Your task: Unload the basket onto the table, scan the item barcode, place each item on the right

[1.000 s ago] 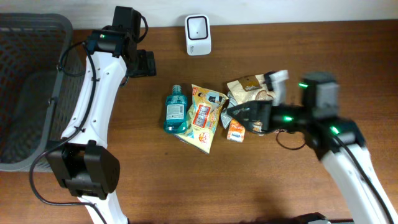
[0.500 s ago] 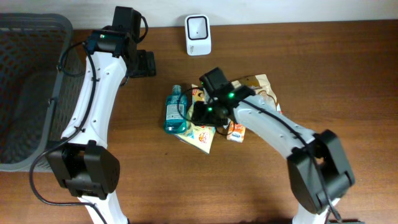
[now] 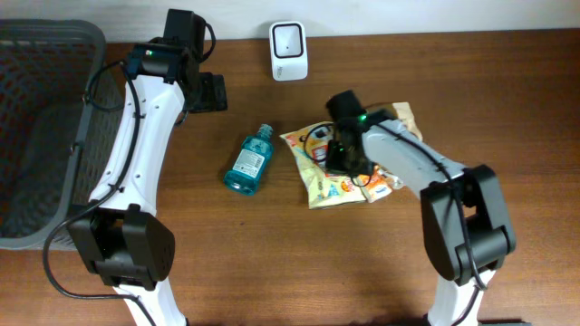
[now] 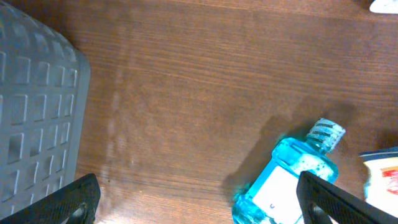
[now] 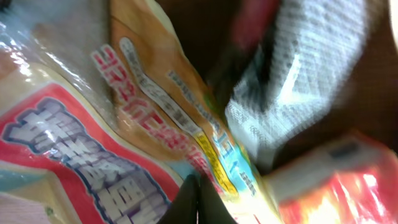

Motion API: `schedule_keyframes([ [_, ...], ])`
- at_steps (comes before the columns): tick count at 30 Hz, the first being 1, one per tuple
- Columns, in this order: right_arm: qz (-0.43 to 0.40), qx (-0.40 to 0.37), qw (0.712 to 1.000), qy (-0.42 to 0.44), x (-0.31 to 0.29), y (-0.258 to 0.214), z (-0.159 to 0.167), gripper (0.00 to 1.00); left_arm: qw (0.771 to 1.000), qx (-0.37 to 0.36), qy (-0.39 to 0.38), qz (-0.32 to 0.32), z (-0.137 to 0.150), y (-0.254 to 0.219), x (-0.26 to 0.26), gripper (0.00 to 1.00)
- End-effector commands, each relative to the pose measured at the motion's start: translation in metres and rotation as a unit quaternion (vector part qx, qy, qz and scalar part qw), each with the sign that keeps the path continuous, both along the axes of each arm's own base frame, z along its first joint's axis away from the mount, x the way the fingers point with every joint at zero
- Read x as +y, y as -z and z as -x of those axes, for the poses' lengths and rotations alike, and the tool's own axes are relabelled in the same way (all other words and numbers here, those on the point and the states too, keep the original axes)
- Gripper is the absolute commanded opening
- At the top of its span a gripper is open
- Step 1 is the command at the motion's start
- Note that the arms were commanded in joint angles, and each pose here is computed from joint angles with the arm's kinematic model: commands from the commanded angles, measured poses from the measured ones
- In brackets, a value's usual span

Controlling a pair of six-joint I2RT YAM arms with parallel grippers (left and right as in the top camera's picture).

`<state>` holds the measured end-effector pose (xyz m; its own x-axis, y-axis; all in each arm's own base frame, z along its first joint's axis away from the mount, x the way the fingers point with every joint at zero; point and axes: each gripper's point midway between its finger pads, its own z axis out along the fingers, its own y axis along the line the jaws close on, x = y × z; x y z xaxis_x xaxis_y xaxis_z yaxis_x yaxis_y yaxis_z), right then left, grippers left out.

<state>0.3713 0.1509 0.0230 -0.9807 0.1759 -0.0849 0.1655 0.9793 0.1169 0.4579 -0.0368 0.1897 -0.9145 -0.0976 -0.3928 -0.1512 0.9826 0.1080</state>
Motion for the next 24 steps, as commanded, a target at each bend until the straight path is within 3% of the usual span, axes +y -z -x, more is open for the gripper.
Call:
schedule_keyframes([
  [1,-0.017,-0.038,0.999,-0.03,0.01,-0.05,-0.021,0.04,1.0,0.001,-0.006,-0.002,0.0,0.001,0.001,0.99],
  [3,-0.026,-0.054,0.997,-0.038,0.021,-0.076,-0.028,0.08,1.0,0.001,-0.006,-0.002,0.0,0.001,0.002,0.99],
  [5,-0.028,-0.058,0.997,-0.039,0.026,-0.07,-0.03,0.08,1.0,0.001,-0.006,-0.002,0.0,0.001,0.001,0.99],
  [13,-0.042,0.044,0.996,-0.06,0.058,0.023,0.025,0.04,1.0,0.001,-0.006,-0.002,0.0,0.001,0.001,0.99],
  [19,-0.087,-0.066,0.993,-0.042,0.064,-0.069,-0.04,0.04,1.0,0.001,-0.005,-0.002,0.0,0.001,0.001,0.99],
  [21,-0.098,-0.092,0.99,-0.044,0.07,-0.074,-0.052,0.05,1.0,0.001,-0.006,-0.002,0.0,0.001,0.001,0.99],
  [24,-0.092,-0.066,0.993,-0.034,0.075,-0.048,-0.048,0.05,1.0,0.001,-0.006,-0.002,0.0,0.001,0.001,0.99],
])
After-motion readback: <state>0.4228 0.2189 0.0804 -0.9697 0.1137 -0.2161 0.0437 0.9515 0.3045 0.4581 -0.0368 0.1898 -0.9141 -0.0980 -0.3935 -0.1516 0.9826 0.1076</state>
